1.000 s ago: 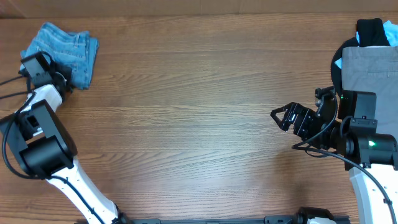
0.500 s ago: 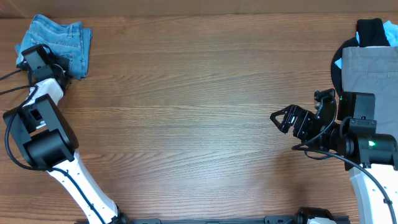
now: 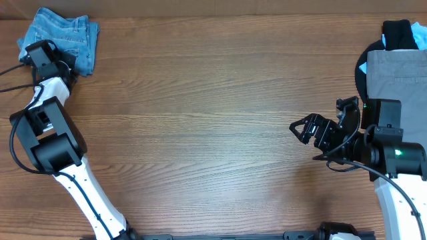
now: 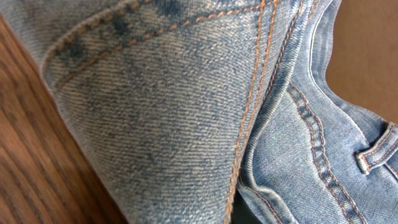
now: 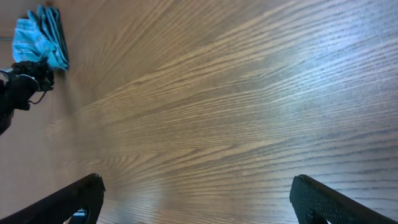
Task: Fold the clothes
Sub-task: 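Lower the jeans at the top-left corner and press them flat with the left gripper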
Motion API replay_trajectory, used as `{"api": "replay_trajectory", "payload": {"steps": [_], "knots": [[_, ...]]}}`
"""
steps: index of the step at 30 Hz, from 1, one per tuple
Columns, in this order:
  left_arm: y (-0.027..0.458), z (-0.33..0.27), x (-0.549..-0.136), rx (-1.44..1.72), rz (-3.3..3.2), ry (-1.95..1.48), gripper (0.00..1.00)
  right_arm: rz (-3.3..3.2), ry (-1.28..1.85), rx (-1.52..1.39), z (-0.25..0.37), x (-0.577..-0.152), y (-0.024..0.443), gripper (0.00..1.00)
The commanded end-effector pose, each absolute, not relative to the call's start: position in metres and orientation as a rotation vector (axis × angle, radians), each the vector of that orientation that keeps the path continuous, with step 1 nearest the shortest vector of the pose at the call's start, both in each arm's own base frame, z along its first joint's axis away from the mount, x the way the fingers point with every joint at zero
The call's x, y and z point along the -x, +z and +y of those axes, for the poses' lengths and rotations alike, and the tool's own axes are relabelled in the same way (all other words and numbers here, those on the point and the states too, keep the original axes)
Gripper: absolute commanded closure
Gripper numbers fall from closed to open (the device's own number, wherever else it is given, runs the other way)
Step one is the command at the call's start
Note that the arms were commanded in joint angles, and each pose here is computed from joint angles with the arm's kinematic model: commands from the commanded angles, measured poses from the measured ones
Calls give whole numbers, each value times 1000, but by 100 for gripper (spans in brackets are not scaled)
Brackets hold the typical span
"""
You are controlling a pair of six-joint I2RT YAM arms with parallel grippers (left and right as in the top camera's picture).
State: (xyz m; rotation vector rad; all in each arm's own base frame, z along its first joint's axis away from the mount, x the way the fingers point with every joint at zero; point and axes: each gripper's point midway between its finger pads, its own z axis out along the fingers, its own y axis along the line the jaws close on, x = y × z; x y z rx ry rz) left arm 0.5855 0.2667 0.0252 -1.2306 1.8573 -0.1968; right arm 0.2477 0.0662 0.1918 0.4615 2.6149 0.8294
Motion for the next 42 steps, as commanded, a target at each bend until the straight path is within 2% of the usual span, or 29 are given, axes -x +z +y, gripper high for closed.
{"api": "replay_trajectory", "payload": {"steps": [1,3,8,9,10,13,15,20,26,30,34,35,36,37,42], "knots": [[-26,228,-586,1168,2023,-203,83,2639,821,-479,64,-252,189,0],[-27,226,-585,1169,2031,-203,63,2667,824,-492,64,-253,183,0],[-27,222,-587,1152,2042,-219,49,2717,829,-524,64,-253,172,0],[-27,221,-587,1146,2047,-229,41,2721,830,-527,64,-253,171,0],[-27,219,-588,1142,2052,-242,27,2724,831,-529,64,-253,170,0],[-26,215,-588,1138,2066,-267,23,2724,831,-529,64,-253,170,0],[-22,215,-584,1152,2082,-255,18,2726,830,-531,64,-252,170,0],[5,224,-572,1121,2121,-146,14,2726,830,-525,64,-252,170,0],[74,243,-547,1085,2118,84,22,2730,825,-500,64,-252,170,0],[113,240,-539,1050,2110,93,48,2727,824,-493,64,-253,170,0],[136,237,-536,1037,2083,89,50,2727,825,-494,64,-252,170,0],[136,237,-536,1037,2084,89,53,2727,825,-494,64,-252,170,0],[135,236,-535,1037,2090,89,85,2728,825,-494,64,-252,170,0],[135,236,-535,1038,2089,91,96,2729,825,-495,64,-252,170,0],[138,246,-537,1049,2050,146,96,2725,824,-492,64,-253,170,0]]}}
